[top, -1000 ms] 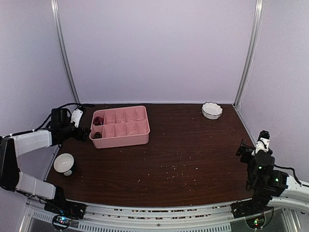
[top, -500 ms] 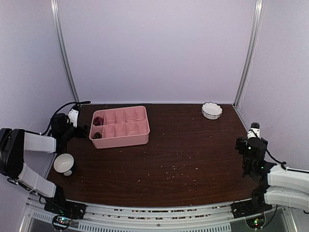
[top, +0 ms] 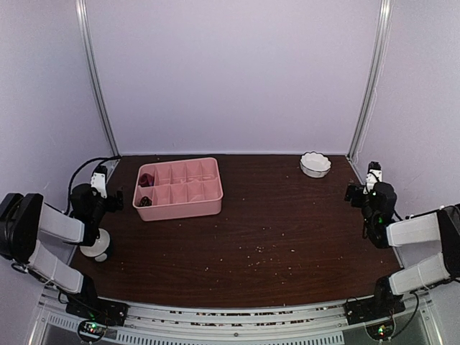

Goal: Roll the socks
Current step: Reset both arms

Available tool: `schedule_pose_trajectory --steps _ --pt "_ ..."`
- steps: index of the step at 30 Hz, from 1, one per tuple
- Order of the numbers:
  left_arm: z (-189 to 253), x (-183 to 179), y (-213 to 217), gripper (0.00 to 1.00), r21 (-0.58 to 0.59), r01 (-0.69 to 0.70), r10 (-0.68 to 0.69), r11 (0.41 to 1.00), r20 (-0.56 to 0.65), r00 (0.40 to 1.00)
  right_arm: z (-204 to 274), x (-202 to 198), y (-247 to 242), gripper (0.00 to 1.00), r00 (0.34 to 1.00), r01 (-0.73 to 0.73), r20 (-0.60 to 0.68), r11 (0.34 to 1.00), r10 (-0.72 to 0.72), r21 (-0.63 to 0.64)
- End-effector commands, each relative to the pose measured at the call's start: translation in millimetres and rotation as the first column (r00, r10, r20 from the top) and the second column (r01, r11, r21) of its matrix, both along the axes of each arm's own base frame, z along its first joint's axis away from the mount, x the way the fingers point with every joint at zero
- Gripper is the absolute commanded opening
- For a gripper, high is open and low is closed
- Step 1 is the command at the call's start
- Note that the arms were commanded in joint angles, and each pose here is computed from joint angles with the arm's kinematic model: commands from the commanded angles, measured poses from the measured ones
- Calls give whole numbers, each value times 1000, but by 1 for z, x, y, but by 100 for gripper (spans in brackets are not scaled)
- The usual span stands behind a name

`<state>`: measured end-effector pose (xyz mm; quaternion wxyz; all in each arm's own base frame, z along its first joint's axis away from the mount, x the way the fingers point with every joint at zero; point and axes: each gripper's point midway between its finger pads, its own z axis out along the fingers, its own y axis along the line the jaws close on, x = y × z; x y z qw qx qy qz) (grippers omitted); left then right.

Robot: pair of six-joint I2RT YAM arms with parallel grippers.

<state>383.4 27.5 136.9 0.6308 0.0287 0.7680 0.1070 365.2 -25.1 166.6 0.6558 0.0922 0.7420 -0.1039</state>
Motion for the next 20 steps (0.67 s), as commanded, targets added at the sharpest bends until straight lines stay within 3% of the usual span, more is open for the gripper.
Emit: schedule_pose_trajectory --steps 1,20 --pt "27 7 8 98 -19 -41 43 999 102 994 6 7 16 100 989 -130 73 992 129 6" --pt "28 7 7 98 -18 -36 38 999 105 994 6 7 13 99 988 -126 94 992 125 10"
